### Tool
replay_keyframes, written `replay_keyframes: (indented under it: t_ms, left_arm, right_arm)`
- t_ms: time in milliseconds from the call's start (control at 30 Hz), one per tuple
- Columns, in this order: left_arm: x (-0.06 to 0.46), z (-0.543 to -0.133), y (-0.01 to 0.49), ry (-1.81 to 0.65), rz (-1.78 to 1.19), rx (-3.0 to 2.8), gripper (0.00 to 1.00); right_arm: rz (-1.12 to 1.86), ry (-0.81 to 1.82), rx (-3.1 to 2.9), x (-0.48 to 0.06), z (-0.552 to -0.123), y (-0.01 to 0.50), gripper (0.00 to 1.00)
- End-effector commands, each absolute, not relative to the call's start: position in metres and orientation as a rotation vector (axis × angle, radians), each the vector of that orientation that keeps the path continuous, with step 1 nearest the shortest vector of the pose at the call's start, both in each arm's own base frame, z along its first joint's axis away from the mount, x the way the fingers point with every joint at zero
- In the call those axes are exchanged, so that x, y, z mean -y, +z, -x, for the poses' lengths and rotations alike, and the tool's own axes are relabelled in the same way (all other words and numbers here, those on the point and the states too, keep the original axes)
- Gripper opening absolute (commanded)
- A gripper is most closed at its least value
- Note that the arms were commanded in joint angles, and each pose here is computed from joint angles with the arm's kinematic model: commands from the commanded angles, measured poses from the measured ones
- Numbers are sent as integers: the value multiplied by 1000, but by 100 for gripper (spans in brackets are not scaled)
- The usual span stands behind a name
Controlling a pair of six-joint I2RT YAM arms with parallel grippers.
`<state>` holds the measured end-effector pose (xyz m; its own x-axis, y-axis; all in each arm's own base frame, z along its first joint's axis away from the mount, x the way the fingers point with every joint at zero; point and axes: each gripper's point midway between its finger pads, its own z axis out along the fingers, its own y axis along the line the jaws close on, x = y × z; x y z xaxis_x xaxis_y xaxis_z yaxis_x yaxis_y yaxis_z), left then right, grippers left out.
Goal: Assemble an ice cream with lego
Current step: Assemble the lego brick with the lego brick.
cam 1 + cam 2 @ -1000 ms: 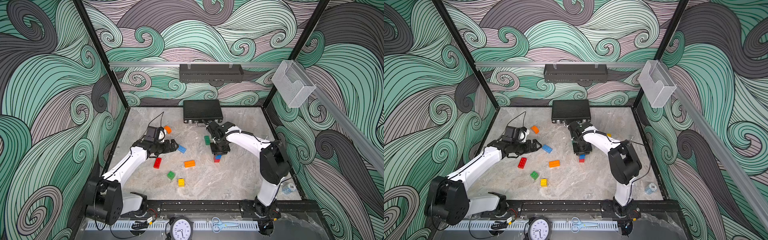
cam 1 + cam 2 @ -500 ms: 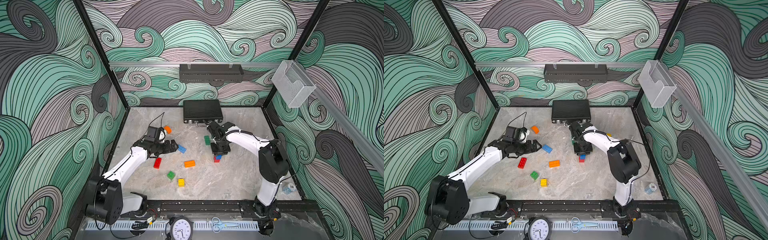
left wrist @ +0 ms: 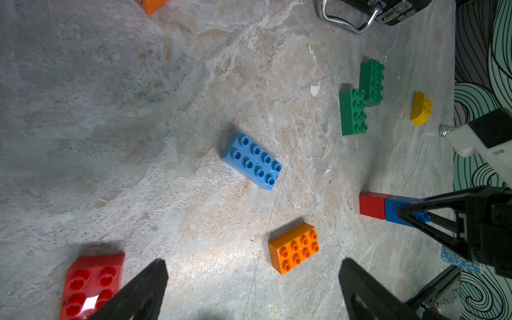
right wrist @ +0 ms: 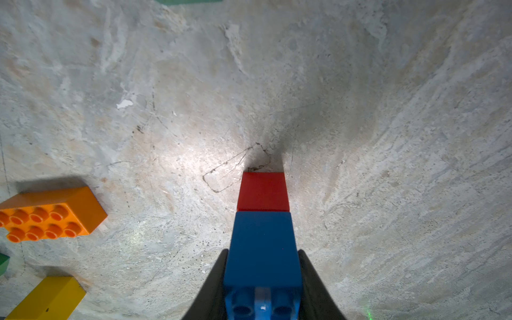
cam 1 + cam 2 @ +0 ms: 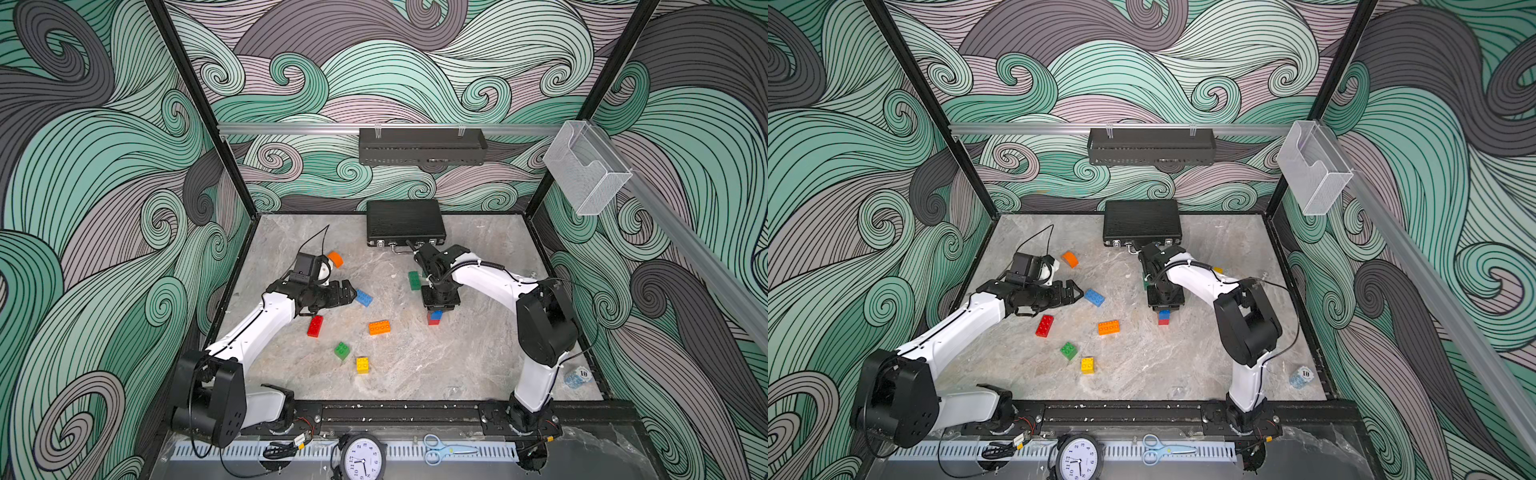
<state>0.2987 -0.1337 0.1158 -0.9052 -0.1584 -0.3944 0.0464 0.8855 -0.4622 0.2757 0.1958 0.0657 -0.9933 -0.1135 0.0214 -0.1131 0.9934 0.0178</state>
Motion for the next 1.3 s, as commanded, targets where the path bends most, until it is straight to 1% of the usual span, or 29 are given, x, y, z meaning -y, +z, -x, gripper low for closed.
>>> replay_keyframes:
  t_ms: [0, 167, 300, 533, 667, 933, 1067, 1267]
  left_arm:
    - [135, -302, 121, -644, 67, -2628, 97]
    - [135, -303, 121, -642, 66, -2629, 97]
    - [132, -300, 122, -625, 72, -2636, 97]
    - [132, -299, 120, -625, 73, -2641, 97]
    - [131, -298, 123, -620, 66, -2639, 97]
    - [128, -296, 124, -597, 60, -2636, 97]
    - [128, -297, 125, -599, 65, -2631, 97]
    - [128, -297, 125, -594, 63, -2633, 97]
  right_arm:
    - [-142, 126, 3015, -177, -259, 37, 22]
    - [-144, 230, 2977, -167, -257, 22, 22]
    - [-6, 182, 2919, -171, -242, 14, 15]
    - [34, 263, 2879, -163, -237, -1, 14]
    - [30, 284, 2913, -162, -245, 8, 13]
    - [5, 294, 2981, -162, -258, 38, 21]
    - [4, 271, 3005, -164, -262, 46, 26]
    - [1, 255, 3019, -167, -265, 50, 30]
